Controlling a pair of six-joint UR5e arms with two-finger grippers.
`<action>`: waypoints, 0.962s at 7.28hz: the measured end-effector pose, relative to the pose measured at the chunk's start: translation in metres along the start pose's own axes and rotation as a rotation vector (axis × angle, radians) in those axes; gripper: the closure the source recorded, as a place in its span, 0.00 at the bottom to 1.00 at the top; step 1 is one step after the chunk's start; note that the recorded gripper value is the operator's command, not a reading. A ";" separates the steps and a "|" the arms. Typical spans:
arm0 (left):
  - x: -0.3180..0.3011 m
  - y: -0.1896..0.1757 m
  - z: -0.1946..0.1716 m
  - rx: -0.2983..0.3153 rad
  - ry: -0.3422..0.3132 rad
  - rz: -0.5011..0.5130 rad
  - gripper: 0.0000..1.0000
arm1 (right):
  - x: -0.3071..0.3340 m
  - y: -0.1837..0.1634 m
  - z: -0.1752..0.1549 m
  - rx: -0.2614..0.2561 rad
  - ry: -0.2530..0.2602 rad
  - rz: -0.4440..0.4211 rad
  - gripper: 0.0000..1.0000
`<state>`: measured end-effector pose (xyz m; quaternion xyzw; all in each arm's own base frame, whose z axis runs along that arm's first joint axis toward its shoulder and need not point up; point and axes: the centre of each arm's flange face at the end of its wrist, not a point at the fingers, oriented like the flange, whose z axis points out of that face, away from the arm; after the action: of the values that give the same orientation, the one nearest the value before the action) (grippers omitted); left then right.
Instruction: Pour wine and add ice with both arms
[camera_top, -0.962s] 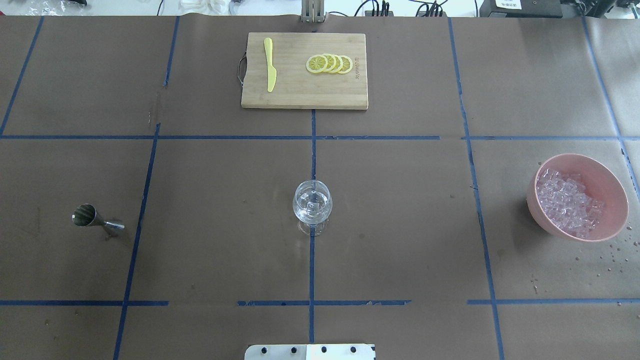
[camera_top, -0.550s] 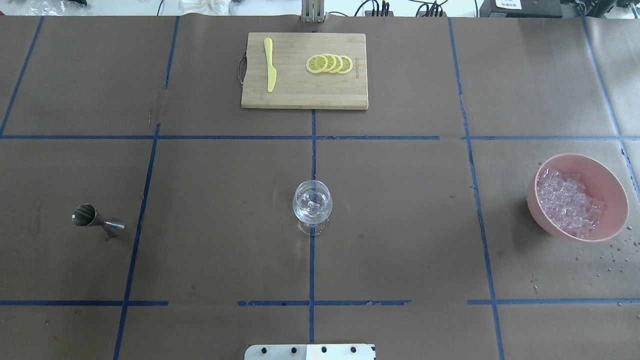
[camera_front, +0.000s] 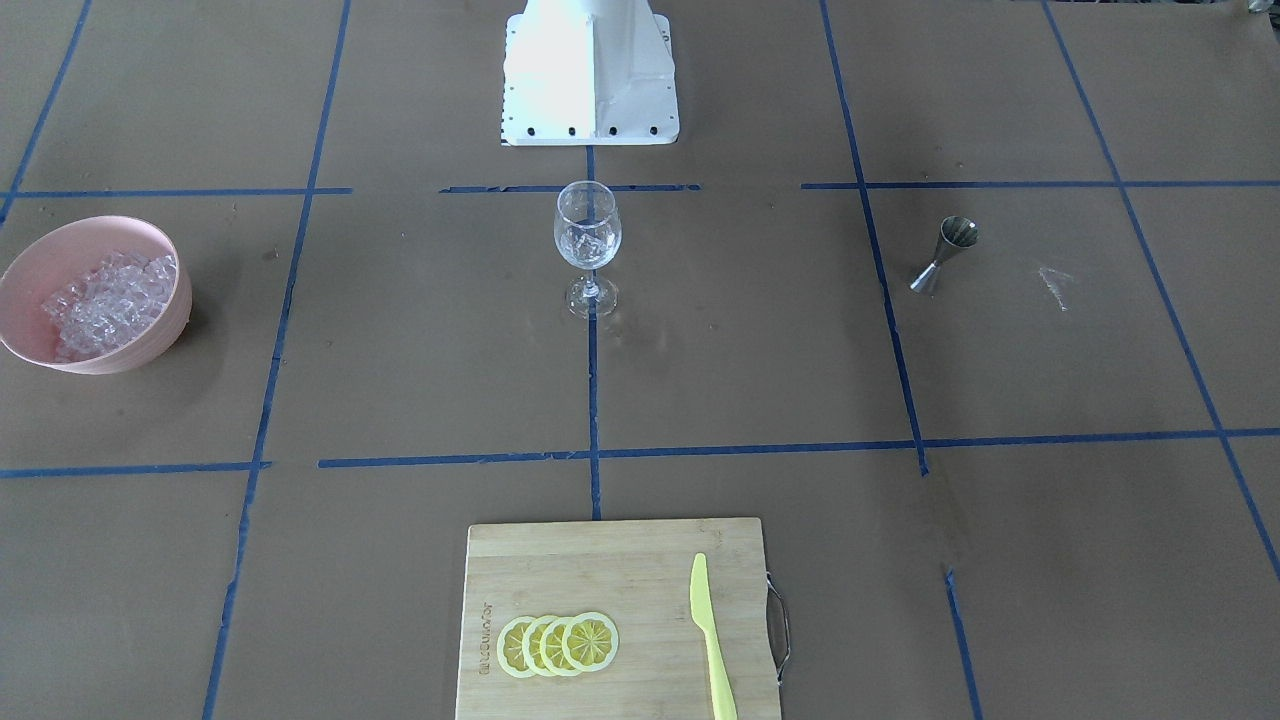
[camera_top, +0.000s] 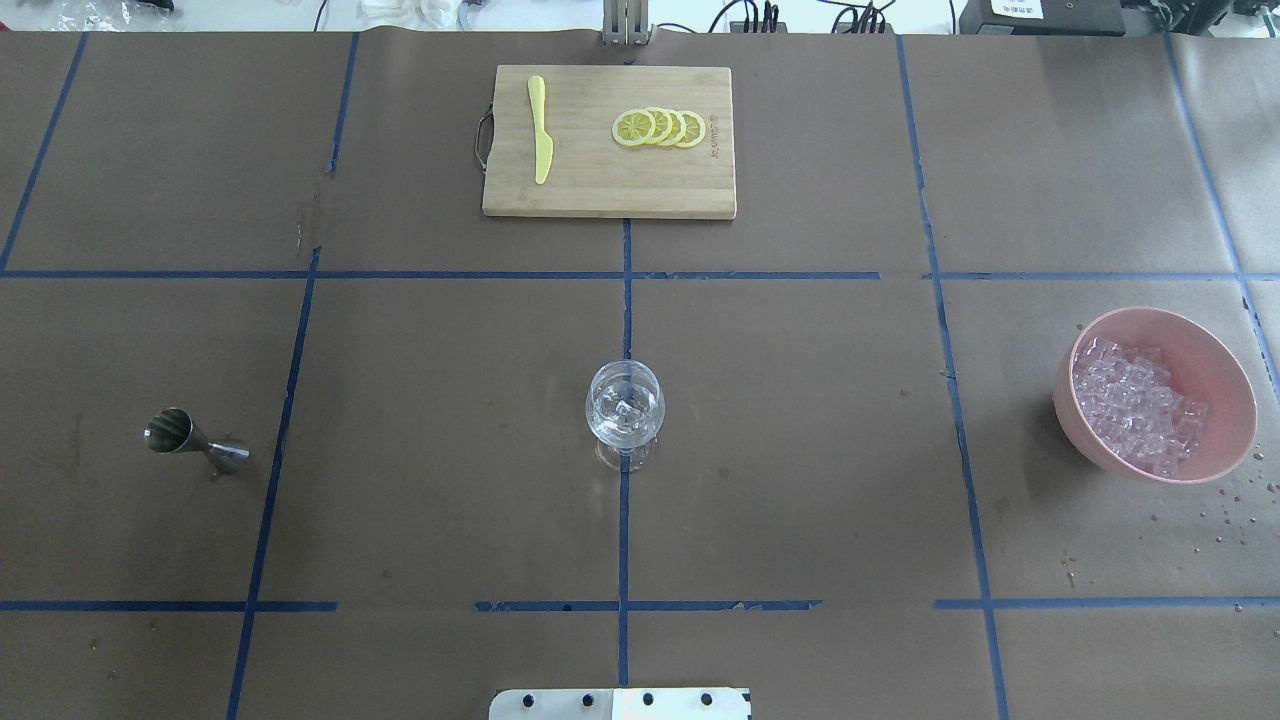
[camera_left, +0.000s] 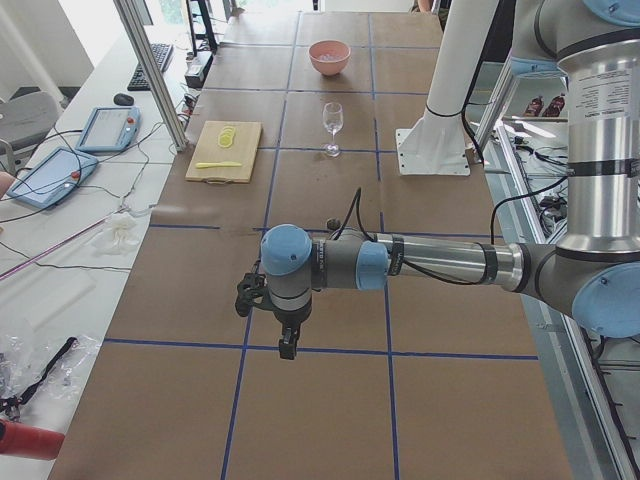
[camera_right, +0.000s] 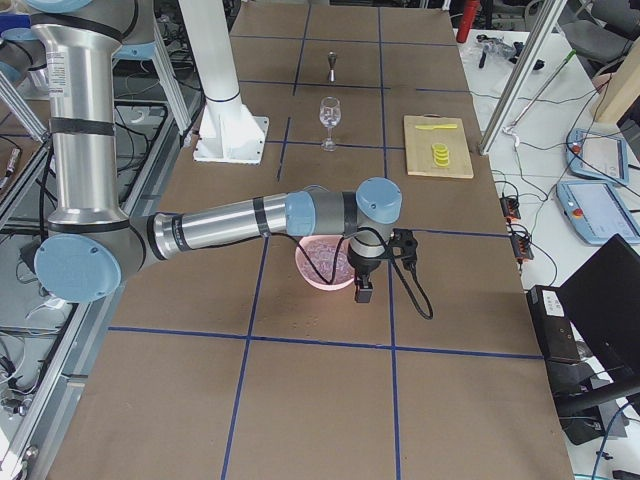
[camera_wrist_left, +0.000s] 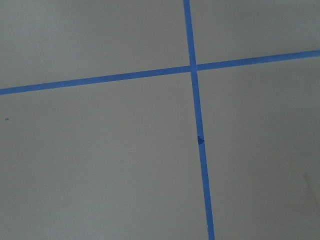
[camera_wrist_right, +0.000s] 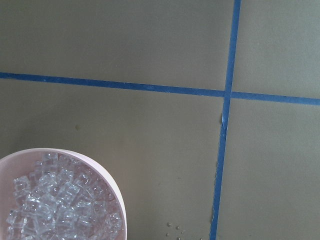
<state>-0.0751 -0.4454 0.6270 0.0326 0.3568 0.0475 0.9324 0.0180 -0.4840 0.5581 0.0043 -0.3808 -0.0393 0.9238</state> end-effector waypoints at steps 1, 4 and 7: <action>0.000 0.000 0.000 0.000 0.000 0.000 0.00 | -0.001 0.000 0.000 0.001 -0.001 0.000 0.00; 0.000 0.001 0.001 -0.001 0.000 -0.001 0.00 | -0.001 0.000 -0.001 0.001 -0.007 0.000 0.00; -0.001 0.001 0.001 -0.002 0.001 -0.003 0.00 | -0.002 0.000 -0.001 0.002 -0.008 -0.001 0.00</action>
<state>-0.0750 -0.4443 0.6284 0.0311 0.3574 0.0464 0.9323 0.0174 -0.4839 0.5563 0.0050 -0.3846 -0.0393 0.9222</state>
